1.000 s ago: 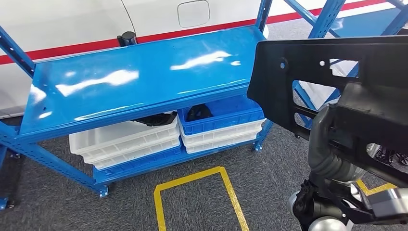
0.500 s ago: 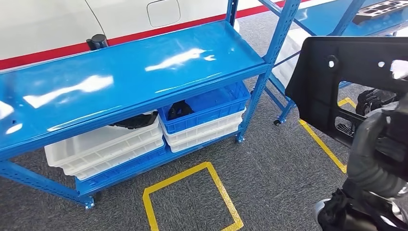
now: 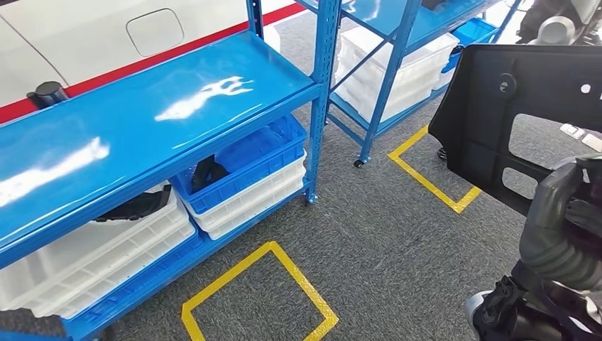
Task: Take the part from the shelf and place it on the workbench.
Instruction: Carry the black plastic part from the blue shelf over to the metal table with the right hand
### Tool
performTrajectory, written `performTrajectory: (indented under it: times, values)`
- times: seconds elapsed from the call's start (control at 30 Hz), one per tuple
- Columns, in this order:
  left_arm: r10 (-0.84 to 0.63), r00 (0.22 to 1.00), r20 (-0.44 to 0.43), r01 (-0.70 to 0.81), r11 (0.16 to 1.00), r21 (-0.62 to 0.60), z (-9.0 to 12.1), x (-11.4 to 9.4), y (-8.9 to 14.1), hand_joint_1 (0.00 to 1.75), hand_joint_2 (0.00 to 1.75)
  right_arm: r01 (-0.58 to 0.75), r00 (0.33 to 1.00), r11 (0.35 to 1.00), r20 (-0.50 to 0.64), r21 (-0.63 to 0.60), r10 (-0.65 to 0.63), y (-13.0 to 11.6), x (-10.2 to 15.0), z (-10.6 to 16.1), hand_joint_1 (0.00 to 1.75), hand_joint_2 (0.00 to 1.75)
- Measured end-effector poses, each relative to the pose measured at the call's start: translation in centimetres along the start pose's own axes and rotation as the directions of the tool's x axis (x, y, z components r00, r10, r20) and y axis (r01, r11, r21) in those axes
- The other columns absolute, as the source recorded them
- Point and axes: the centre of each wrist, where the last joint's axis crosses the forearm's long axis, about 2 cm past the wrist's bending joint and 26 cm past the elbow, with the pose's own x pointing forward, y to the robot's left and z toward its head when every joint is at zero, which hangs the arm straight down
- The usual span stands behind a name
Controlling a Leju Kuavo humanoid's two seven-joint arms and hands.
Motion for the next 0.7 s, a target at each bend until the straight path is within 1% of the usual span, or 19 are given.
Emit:
performTrajectory:
  times: [0.1, 0.23, 0.37, 0.5, 0.57, 0.7]
  values:
    - [-0.021, 1.000, -0.014, 0.021, 1.000, -0.008, 0.0, -0.1, -0.1, 0.00, 1.75, -0.015, 1.000, 1.000, -0.012, 0.003, 0.015, -0.4, -0.1, 0.4, 1.75, 1.75]
    - [-0.020, 1.000, -0.015, 0.020, 1.000, 0.000, 0.0, -0.1, 0.1, 0.00, 1.75, -0.053, 0.999, 0.999, 0.002, 0.004, 0.053, -0.5, 0.0, 0.2, 1.75, 1.75]
    - [0.012, 1.000, 0.006, -0.012, 0.999, 0.033, -0.1, -0.4, 0.7, 0.00, 1.75, -0.060, 0.998, 0.998, -0.002, 0.002, 0.060, -0.3, 0.1, 0.0, 1.75, 1.75]
    - [0.047, 0.998, 0.043, -0.050, 0.997, 0.059, -0.2, -0.2, 1.8, 0.00, 1.75, -0.024, 0.999, 1.000, 0.029, -0.002, 0.024, 0.2, -0.2, -0.2, 1.75, 1.75]
    - [0.055, 0.997, 0.048, -0.058, 0.996, 0.066, -0.3, -0.1, 2.2, 0.00, 1.75, -0.018, 0.999, 1.000, 0.044, -0.003, 0.018, 0.4, -0.3, -0.3, 1.75, 1.75]
    - [0.047, 0.998, 0.050, -0.050, 0.997, 0.061, -0.3, 0.0, 2.3, 0.00, 1.75, -0.044, 0.997, 0.999, 0.070, -0.011, 0.044, 0.7, -0.2, -0.7, 1.75, 1.75]
